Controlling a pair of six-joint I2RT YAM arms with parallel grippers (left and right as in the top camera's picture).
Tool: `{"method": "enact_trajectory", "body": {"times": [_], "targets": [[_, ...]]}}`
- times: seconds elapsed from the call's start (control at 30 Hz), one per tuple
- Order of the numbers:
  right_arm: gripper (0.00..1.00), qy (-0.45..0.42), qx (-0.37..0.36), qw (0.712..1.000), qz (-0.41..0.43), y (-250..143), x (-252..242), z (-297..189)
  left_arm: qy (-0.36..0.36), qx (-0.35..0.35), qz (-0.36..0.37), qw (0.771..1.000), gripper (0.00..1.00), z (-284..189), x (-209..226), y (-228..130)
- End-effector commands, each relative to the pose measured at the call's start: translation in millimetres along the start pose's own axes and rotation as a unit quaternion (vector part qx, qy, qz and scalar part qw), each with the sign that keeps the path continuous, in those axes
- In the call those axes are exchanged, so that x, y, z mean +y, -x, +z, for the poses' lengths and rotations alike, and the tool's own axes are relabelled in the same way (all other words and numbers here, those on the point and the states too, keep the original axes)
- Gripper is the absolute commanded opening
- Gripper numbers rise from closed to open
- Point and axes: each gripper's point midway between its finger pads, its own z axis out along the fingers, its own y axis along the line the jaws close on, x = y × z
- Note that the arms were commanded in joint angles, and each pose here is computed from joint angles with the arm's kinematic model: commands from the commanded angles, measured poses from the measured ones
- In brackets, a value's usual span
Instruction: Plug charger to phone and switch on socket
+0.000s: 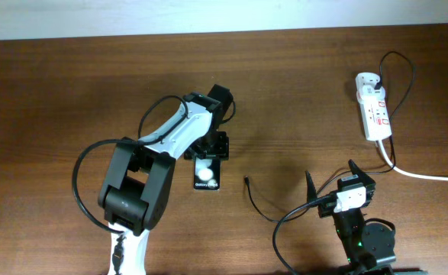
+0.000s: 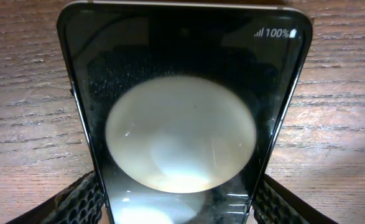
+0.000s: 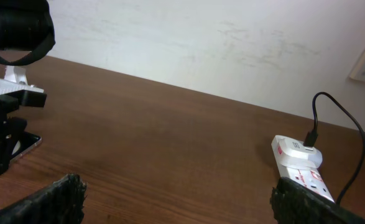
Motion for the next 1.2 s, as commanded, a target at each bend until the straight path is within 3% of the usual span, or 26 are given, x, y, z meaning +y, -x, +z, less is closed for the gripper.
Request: {"method": "enact_trajectory", "body": {"times": [0.0, 0.2, 0.4, 0.5, 0.57, 0.67, 0.73, 0.8, 0.9, 1.03, 1.17], "targets": [[0.99, -0.006, 0.002, 1.000, 0.002, -2.3, -2.0, -0.1, 0.043, 0.019, 0.002, 0.999, 0.66, 15.2, 16.4, -3.9], [0.99, -0.006, 0.002, 1.000, 0.002, -2.3, -2.0, -0.1, 0.006, 0.001, 0.008, 1.000, 0.64, -10.2, 11.1, 19.1], [0.99, 0.001, 0.000, 1.000, 0.003, -1.5, 0.5, -0.1, -0.103, 0.022, 0.051, 0.993, 0.66, -14.5, 6.4, 23.3], [0.99, 0.165, -0.065, 0.984, 0.002, 26.6, 55.0, -11.2, -0.142, 0.022, 0.075, 0.987, 0.68, -17.8, -4.9, 22.9], [0.99, 0.172, -0.042, 0.977, 0.121, 35.3, 53.5, -14.0, -0.142, 0.021, 0.075, 0.987, 0.68, -17.8, -5.0, 23.4], [0.99, 0.153, -0.003, 0.979, 0.132, 92.5, 37.4, -23.5, -0.142, 0.019, 0.075, 0.987, 0.69, -18.7, -5.3, 24.4], [0.99, 0.163, 0.078, 0.973, 0.145, 113.1, 36.7, -17.6, -0.143, 0.016, 0.075, 0.987, 0.69, -20.4, -6.0, 26.4], [0.99, 0.220, 0.186, 0.942, 0.172, 133.6, 52.4, 0.4, -0.152, 0.006, 0.072, 0.986, 0.70, -21.8, -8.5, 32.1], [0.99, 0.385, 0.251, 0.857, 0.234, 151.5, 100.9, 27.1, -0.157, 0.005, 0.064, 0.985, 0.70, -22.5, -3.4, 34.9], [1.00, 0.411, 0.402, 0.764, 0.293, 64.3, 138.3, 66.0, -0.157, 0.005, 0.060, 0.986, 0.71, -22.5, -0.5, 35.5], [0.87, 0.436, 0.488, 0.700, 0.286, -21.9, 201.4, 89.9, -0.156, 0.013, 0.059, 0.986, 0.72, -22.3, 0.7, 31.9]]}}
